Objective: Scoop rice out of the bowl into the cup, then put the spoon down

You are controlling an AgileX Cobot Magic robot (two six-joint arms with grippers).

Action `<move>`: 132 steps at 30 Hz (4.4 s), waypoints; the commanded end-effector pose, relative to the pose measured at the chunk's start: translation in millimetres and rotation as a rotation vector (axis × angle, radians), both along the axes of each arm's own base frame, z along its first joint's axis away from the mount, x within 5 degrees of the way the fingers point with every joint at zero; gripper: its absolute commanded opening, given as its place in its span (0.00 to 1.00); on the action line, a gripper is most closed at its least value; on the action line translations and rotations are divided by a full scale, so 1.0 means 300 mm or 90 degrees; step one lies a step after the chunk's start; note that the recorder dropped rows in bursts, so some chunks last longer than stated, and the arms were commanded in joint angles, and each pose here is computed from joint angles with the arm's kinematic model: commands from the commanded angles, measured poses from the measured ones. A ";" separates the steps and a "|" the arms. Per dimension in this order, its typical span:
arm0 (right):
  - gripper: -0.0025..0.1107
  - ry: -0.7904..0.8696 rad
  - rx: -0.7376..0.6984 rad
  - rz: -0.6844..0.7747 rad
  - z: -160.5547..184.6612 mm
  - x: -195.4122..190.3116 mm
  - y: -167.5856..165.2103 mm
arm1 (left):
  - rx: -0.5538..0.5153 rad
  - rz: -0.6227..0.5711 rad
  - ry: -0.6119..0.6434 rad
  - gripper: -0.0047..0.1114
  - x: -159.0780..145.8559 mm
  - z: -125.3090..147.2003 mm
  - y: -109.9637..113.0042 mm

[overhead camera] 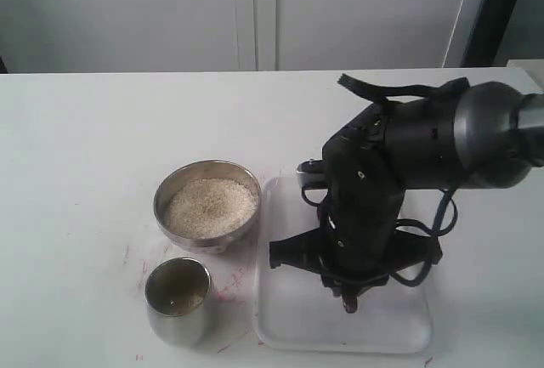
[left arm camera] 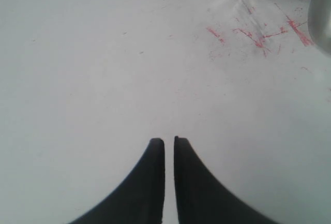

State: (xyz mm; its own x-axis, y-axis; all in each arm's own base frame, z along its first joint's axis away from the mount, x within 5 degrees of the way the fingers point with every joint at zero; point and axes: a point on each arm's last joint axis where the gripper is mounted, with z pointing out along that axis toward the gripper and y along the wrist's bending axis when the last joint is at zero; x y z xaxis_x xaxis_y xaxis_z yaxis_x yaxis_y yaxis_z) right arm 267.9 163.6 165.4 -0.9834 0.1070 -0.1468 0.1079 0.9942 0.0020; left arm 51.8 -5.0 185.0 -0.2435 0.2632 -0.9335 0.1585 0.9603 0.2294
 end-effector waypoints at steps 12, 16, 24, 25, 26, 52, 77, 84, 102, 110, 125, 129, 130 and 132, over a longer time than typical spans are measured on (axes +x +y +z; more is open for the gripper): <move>0.02 -0.032 0.035 -0.068 -0.058 0.048 0.009 | -0.003 -0.004 0.037 0.16 -0.004 -0.024 -0.002; 0.02 -0.031 0.026 -0.076 -0.071 0.051 0.006 | -0.003 -0.004 0.037 0.16 -0.004 -0.024 -0.002; 0.02 -0.049 0.005 -0.060 -0.070 0.060 -0.003 | -0.003 -0.004 0.037 0.16 -0.004 -0.024 -0.002; 0.02 -0.050 0.003 -0.058 -0.070 0.060 -0.004 | -0.003 -0.004 0.037 0.16 -0.004 -0.024 -0.002; 0.02 -0.050 0.003 -0.058 -0.070 0.060 -0.004 | -0.003 -0.004 0.037 0.16 -0.004 -0.024 -0.002; 0.23 -0.137 0.028 -0.020 0.200 -0.012 -0.057 | -0.003 -0.004 0.037 0.16 -0.004 -0.024 -0.002; 0.02 -0.337 0.237 0.213 0.572 -0.694 -0.371 | -0.003 -0.004 0.037 0.16 -0.004 -0.024 -0.002; 0.02 -0.403 0.286 0.211 0.600 -0.749 -0.441 | -0.003 -0.004 0.037 0.16 -0.004 -0.024 -0.002; 0.02 -0.749 0.156 0.211 0.683 -0.710 -0.502 | -0.003 -0.004 0.037 0.16 -0.004 -0.024 -0.002; 0.02 -0.875 0.045 0.117 0.589 -0.696 -0.529 | -0.003 -0.004 0.037 0.16 -0.004 -0.024 -0.002; 0.02 -0.913 -0.062 0.043 0.236 -0.692 -0.554 | -0.003 -0.004 0.037 0.16 -0.004 -0.024 -0.002; 0.02 -0.882 -0.072 0.032 0.149 -0.692 -0.559 | -0.003 -0.004 0.037 0.16 -0.004 -0.024 -0.002; 0.02 -0.880 -0.074 0.029 0.136 -0.694 -0.560 | -0.003 -0.004 0.037 0.16 -0.004 -0.024 -0.002; 0.02 -0.886 -0.078 0.021 0.127 -0.698 -0.562 | -0.003 -0.004 0.037 0.16 -0.004 -0.024 -0.002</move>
